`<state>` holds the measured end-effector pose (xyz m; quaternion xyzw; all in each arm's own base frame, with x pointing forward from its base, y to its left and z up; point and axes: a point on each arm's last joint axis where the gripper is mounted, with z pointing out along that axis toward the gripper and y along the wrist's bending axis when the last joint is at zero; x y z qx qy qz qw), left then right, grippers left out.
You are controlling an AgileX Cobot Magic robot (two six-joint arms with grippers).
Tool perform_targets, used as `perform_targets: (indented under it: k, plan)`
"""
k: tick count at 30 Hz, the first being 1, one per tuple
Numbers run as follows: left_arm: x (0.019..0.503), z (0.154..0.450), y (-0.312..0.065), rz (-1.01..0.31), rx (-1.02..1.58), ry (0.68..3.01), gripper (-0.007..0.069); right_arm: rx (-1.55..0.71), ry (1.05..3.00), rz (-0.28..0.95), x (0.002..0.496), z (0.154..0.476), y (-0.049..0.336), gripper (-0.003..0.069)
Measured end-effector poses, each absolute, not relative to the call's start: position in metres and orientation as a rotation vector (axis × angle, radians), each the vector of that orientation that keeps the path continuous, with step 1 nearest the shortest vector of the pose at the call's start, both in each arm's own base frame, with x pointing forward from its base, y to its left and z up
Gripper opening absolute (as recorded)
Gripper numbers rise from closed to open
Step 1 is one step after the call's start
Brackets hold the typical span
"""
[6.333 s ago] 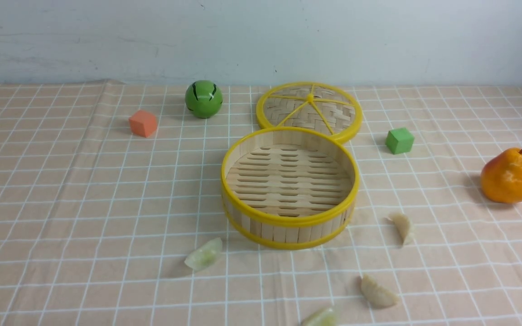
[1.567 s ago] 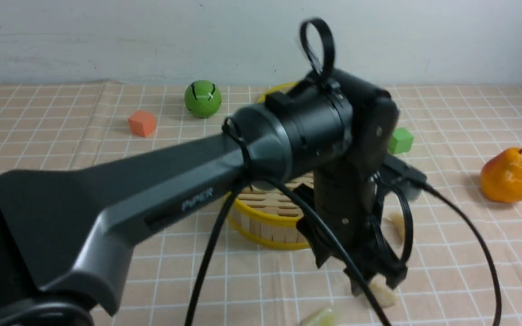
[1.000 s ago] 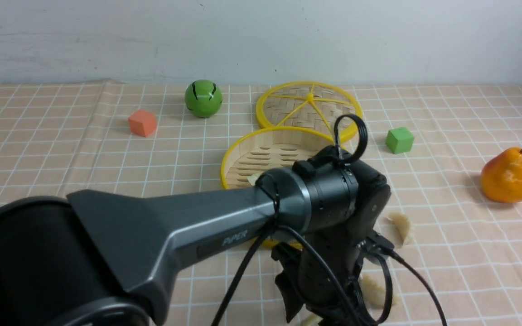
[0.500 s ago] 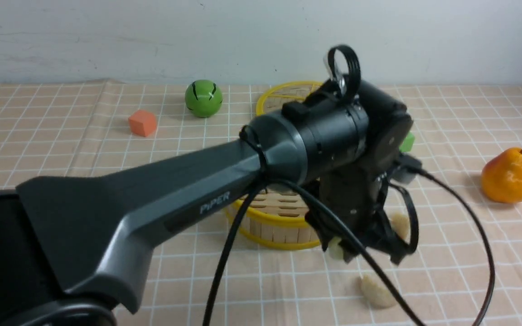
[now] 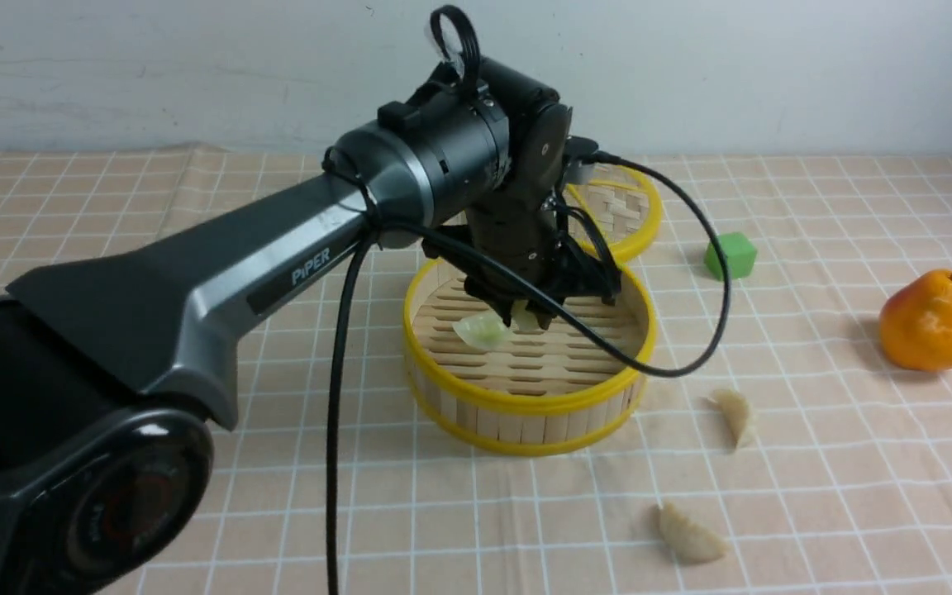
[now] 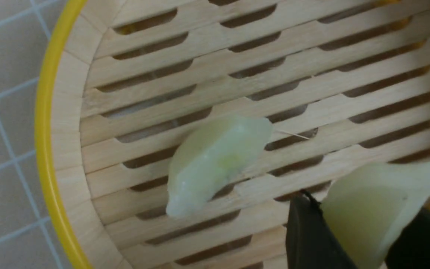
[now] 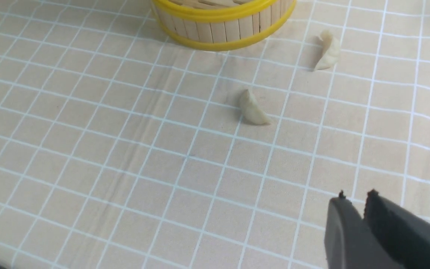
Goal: Put the dumplings into the steamer on the table with the brown tablecloth.
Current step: 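Place the dumpling into the bamboo steamer basket with the left gripper, then reach for and grasp a dumpling lying on the table beside the steamer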
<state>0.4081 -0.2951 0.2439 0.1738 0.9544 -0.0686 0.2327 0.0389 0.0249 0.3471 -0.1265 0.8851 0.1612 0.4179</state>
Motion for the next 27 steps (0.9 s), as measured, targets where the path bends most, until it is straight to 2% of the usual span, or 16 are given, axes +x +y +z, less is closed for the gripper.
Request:
perform_targets:
  k: [5, 9, 13, 18, 20, 23, 27]
  plan:
    - [0.414, 0.218, -0.301, -0.198, 0.480, 2.644, 0.0256, -0.318, 2.229, 0.404, 0.041, 0.347, 0.026, 0.0084]
    - [0.417, 0.206, -0.304, -0.199, 0.483, 2.648, 0.0330, -0.322, 2.264, 0.392, 0.045, 0.345, 0.027, 0.0084]
    - [0.418, 0.210, -0.303, -0.169, 0.491, 2.646, 0.0402, -0.334, 2.329, 0.374, 0.055, 0.341, 0.032, 0.0068]
    - [0.415, 0.236, -0.297, -0.118, 0.489, 2.652, 0.0415, -0.415, 2.400, 0.326, 0.077, 0.339, 0.041, 0.0010]
    - [0.408, 0.272, -0.291, -0.127, 0.472, 2.612, 0.0395, -0.493, 2.433, 0.289, 0.095, 0.343, 0.049, -0.0018]
    - [0.389, 0.334, -0.276, -0.173, 0.476, 2.510, 0.0325, -0.576, 2.484, 0.238, 0.126, 0.347, 0.062, -0.0021]
    - [0.351, 0.414, -0.247, -0.211, 0.490, 2.378, 0.0169, -0.664, 2.569, 0.202, 0.171, 0.340, 0.081, -0.0021]
